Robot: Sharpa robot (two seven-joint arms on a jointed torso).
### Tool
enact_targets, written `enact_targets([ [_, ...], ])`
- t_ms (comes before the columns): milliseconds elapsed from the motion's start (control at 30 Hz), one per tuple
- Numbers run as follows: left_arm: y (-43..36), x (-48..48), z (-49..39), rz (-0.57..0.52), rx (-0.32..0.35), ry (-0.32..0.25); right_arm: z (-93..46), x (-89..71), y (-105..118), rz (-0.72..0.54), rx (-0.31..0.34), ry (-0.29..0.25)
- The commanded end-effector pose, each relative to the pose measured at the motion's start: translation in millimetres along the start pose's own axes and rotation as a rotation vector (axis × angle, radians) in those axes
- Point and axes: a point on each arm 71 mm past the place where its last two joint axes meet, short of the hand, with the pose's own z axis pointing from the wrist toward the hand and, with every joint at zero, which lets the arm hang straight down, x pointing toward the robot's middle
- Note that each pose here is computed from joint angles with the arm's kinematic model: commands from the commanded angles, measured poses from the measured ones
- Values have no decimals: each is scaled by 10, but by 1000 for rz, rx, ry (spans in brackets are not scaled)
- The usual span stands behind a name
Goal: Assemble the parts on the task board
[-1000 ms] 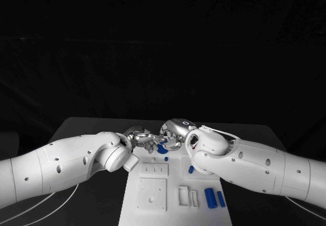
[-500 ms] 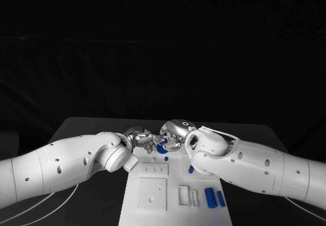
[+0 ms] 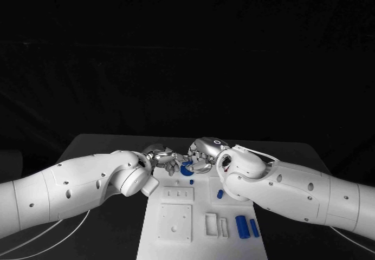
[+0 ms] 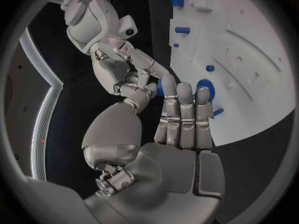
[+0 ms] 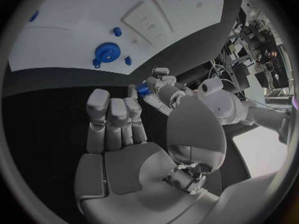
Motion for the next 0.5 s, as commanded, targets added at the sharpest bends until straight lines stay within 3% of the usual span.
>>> enact_targets([
  [33,-16,-1,-1,12,8,5,-1,5,-5,8,-4,0],
  [500,-23,7,-4,60,22,16,-10,7,-129,8,20,-4],
])
